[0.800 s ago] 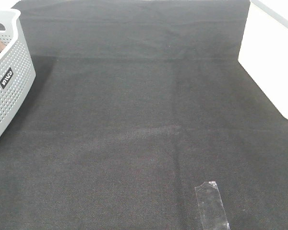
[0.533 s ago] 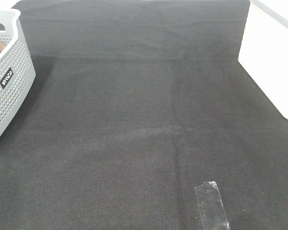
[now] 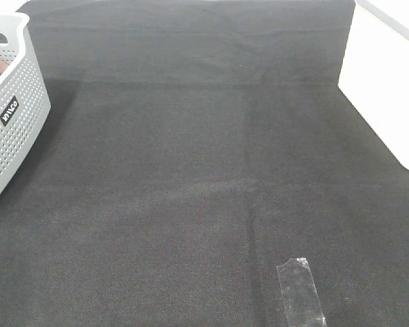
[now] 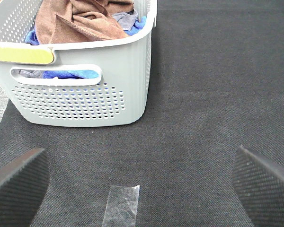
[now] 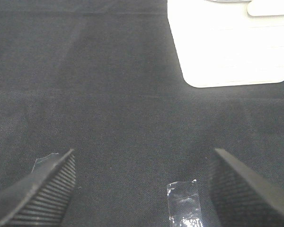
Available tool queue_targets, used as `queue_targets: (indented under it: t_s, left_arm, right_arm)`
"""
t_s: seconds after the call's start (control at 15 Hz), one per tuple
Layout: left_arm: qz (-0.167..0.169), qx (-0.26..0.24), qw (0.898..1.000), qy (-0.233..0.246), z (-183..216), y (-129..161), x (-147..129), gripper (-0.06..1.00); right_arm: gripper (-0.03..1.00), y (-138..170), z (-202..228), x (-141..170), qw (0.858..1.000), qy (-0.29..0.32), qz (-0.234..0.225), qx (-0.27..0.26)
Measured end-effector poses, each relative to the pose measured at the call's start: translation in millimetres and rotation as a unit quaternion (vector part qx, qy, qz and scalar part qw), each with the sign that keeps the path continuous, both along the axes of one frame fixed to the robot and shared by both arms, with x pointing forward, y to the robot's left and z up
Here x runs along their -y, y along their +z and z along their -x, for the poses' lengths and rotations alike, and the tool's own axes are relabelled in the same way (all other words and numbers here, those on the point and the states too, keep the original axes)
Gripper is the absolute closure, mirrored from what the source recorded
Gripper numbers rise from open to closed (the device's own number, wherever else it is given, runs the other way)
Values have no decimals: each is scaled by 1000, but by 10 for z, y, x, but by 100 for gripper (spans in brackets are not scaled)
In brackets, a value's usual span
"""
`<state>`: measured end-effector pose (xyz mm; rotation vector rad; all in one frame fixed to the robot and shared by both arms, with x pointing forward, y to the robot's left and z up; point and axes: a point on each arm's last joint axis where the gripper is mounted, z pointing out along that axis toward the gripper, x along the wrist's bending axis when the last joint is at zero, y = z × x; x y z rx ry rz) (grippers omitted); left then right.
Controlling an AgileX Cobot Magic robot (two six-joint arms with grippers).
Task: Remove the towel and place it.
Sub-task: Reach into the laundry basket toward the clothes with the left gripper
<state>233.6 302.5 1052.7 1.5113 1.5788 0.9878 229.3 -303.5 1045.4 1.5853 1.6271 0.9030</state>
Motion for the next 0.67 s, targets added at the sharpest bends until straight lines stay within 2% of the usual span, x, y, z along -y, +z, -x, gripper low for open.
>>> queue_targets:
  t_s: [0.67]
  left_arm:
    - [0, 0, 1000, 0, 0, 0, 0, -5]
  right_arm:
    - [26, 0, 0, 0, 1000, 0, 0, 0]
